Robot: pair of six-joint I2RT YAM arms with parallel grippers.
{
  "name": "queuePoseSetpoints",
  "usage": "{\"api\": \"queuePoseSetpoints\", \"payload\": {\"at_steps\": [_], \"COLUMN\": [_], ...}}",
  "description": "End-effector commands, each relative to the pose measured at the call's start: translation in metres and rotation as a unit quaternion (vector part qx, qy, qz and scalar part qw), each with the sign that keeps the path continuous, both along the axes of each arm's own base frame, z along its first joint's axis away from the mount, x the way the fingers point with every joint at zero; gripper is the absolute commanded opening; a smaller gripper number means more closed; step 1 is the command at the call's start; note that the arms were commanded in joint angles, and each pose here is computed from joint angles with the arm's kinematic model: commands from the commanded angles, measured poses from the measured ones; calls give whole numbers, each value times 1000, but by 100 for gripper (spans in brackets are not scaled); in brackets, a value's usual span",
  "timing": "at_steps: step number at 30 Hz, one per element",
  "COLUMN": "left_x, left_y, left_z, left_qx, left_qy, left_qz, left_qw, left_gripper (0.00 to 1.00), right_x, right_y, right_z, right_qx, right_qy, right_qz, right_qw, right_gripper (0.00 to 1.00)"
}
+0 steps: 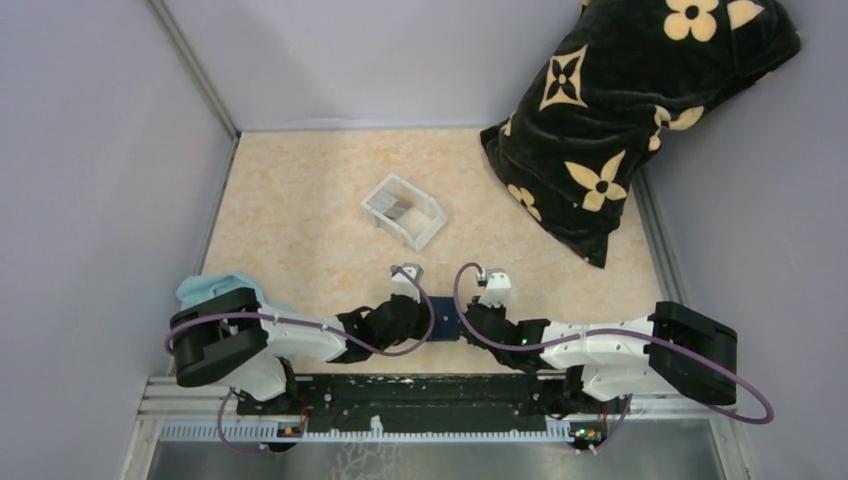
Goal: Put the credit cards into the card holder
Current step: Close the card holder at the center of the board.
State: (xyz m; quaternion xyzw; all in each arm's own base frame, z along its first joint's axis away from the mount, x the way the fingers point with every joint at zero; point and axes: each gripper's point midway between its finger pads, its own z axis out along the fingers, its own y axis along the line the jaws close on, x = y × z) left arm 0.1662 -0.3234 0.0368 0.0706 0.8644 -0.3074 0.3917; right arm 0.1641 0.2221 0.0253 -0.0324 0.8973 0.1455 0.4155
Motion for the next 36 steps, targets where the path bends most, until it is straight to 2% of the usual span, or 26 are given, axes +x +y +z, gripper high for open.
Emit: {"api": "queuePoseSetpoints", "payload": {"at_steps": [1, 5, 9, 14, 18, 31, 36], "left_x": [-4, -6, -5, -3, -3, -3, 2], "left_y": [-3, -8, -6, -2, -1, -3, -2], "left_z": [-15, -24, -32, -34, -36, -37, -34], "left_qx": [36, 52, 66, 75, 83, 82, 75], "left_qy": [22, 39, 55, 57, 61, 74, 79], "left_qz": [-13, -18, -2, 10, 13, 7, 6], "left_qw": [999, 998, 996, 996, 995, 994, 994], "left_gripper": [4, 3, 3, 2, 2, 2, 2], "right_x": [4, 4, 6, 9, 13, 3, -1], "right_y": [-9, -13, -16, -16, -21, -20, -15], "right_z": [1, 1, 5, 17, 27, 23, 22], "right_qx": [41, 49, 25, -36, -79, -232, -252], "right_qy": [8, 9, 0, -18, -41, -75, -86], "right_qz": [-41, -50, -39, -6, 4, 61, 73], "right_qw": [998, 998, 999, 999, 996, 968, 961], "right_gripper": [0, 0, 1, 26, 34, 37, 37]}}
